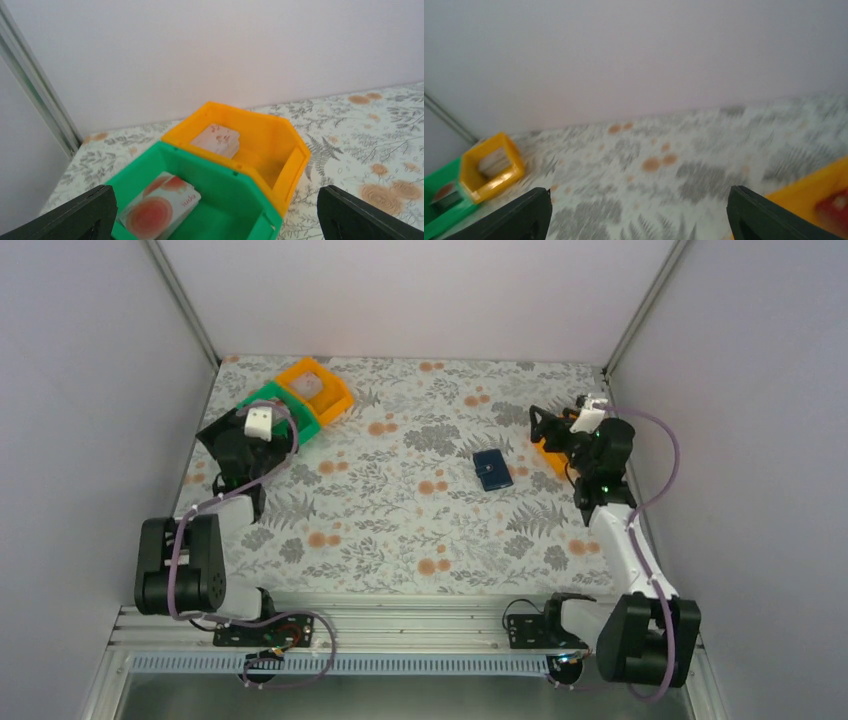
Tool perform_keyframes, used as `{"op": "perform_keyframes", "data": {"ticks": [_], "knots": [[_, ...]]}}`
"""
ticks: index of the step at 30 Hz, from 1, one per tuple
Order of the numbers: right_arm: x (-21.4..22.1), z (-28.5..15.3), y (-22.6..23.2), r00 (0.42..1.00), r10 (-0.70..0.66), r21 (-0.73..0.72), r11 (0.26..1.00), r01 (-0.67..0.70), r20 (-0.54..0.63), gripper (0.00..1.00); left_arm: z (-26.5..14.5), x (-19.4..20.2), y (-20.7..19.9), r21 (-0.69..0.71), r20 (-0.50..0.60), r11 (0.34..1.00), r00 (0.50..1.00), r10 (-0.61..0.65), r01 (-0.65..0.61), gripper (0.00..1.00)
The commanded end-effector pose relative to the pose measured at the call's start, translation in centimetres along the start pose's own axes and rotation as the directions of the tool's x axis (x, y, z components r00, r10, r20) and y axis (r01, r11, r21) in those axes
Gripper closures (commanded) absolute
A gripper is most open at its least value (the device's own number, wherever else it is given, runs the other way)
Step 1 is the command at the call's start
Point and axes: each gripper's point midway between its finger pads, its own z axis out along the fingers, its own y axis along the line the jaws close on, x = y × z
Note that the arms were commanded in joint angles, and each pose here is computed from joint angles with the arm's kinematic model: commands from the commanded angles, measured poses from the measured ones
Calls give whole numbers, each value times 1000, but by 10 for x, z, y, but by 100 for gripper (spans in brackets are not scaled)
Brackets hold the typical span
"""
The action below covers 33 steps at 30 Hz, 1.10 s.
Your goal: Take the credit cards out of the card holder
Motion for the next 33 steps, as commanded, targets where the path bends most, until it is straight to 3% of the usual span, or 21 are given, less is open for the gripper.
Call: {"op": "perform_keyframes", "data": {"ticks": [1, 5, 7, 10, 13, 16, 18, 19, 24, 33], "knots": [[88, 0, 3, 900, 172, 18, 984, -180, -400, 15, -1, -2, -11, 106, -110, 994, 994, 1, 11, 0], [119, 8, 14, 822, 172, 34, 983, -183, -544, 31, 6, -17, -19, 204, -220, 979, 974, 54, -8, 0], [131, 14, 23, 785, 156, 41, 986, -164, -600, 33, 6, -24, -31, 299, -263, 954, 961, 88, -5, 0], [151, 21, 10, 735, 133, 130, 990, -62, -665, 30, 1, -27, -41, 386, -305, 922, 942, 138, -10, 0], [191, 20, -2, 621, 128, 179, 984, 20, -773, 29, -7, -31, -53, 474, -296, 879, 932, 207, -45, 0], [224, 14, -5, 525, 97, 181, 977, 111, -846, 22, -17, -34, -67, 574, -279, 817, 925, 257, -54, 0], [237, 14, -4, 487, 78, 173, 973, 154, -870, 2, -21, -34, -74, 616, -278, 787, 926, 256, -32, 0], [245, 15, -5, 463, 70, 166, 972, 169, -884, 1, -22, -35, -77, 631, -276, 775, 929, 248, -20, 0], [258, 28, -1, 422, 25, 114, 976, 187, -906, 1, -27, -34, -92, 686, -272, 726, 941, 200, 44, 0], [277, 39, -19, 326, 11, 114, 948, 297, -945, 1, -25, -26, -95, 693, -286, 718, 939, 192, 64, 0]]}}
